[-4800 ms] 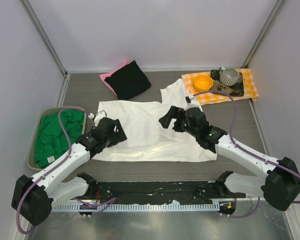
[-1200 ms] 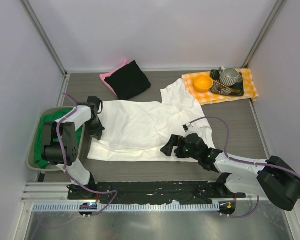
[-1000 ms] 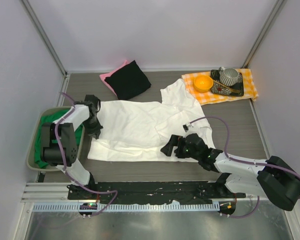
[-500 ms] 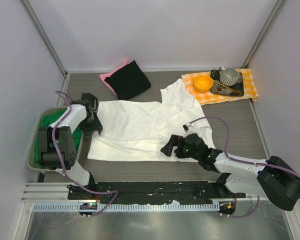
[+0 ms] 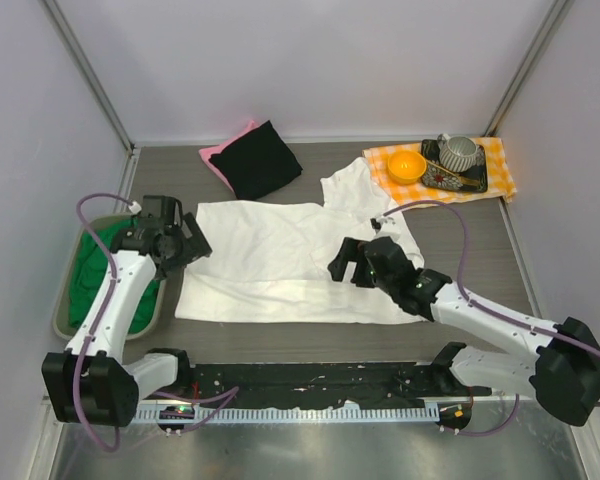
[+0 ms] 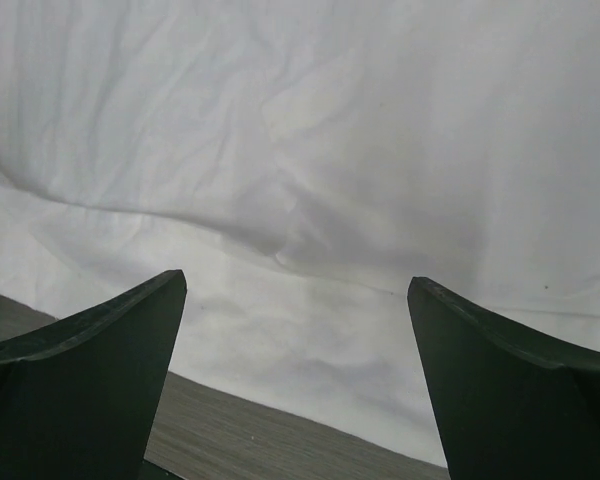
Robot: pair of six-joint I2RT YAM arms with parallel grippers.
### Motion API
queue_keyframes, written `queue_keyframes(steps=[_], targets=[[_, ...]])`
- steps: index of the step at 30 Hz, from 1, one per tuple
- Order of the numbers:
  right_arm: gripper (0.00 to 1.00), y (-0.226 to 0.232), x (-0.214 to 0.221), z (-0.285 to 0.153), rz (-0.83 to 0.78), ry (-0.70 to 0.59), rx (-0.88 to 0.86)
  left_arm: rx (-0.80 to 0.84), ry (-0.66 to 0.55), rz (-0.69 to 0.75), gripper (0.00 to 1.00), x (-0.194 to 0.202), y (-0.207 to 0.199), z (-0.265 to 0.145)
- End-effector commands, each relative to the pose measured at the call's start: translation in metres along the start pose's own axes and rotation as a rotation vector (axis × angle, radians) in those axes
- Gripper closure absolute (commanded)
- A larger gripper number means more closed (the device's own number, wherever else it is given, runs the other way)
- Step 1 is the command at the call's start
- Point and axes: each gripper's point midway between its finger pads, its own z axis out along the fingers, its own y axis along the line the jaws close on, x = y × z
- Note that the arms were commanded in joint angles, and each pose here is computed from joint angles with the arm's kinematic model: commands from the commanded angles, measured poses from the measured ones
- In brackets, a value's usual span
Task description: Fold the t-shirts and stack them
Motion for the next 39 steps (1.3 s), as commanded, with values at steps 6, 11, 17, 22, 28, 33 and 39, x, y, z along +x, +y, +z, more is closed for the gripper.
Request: queue_keyframes(steps=[6, 11, 17, 22, 28, 33, 39], targets=[[0.00, -0.050, -0.017, 0.006, 0.053, 0.020, 0.214, 0.164, 0.086, 0.022, 0.00, 0.057, -0.045, 0.034], [0.00, -0.070, -0.001, 0.007, 0.084, 0.065, 0.242, 0.201, 0.101, 0.041, 0.00, 0.078, -0.063, 0.056], [0.00, -0.078, 0.020, 0.001, 0.114, 0.117, 0.248, 0.187, 0.144, 0.057, 0.00, 0.105, -0.062, 0.076], [0.01, -0.096, 0.045, -0.003, 0.125, 0.173, 0.299, 0.138, 0.125, 0.060, 0.00, 0.120, -0.046, 0.083], [0.00, -0.115, 0.075, -0.008, 0.152, 0.252, 0.367, 0.129, 0.136, 0.031, 0.00, 0.143, -0.032, 0.081], [0.00, -0.132, 0.101, -0.020, 0.186, 0.318, 0.451, 0.120, 0.165, 0.026, 0.00, 0.174, -0.021, 0.078], [0.00, -0.123, 0.112, -0.037, 0.208, 0.331, 0.435, 0.098, 0.165, 0.023, 0.00, 0.190, -0.012, 0.071]])
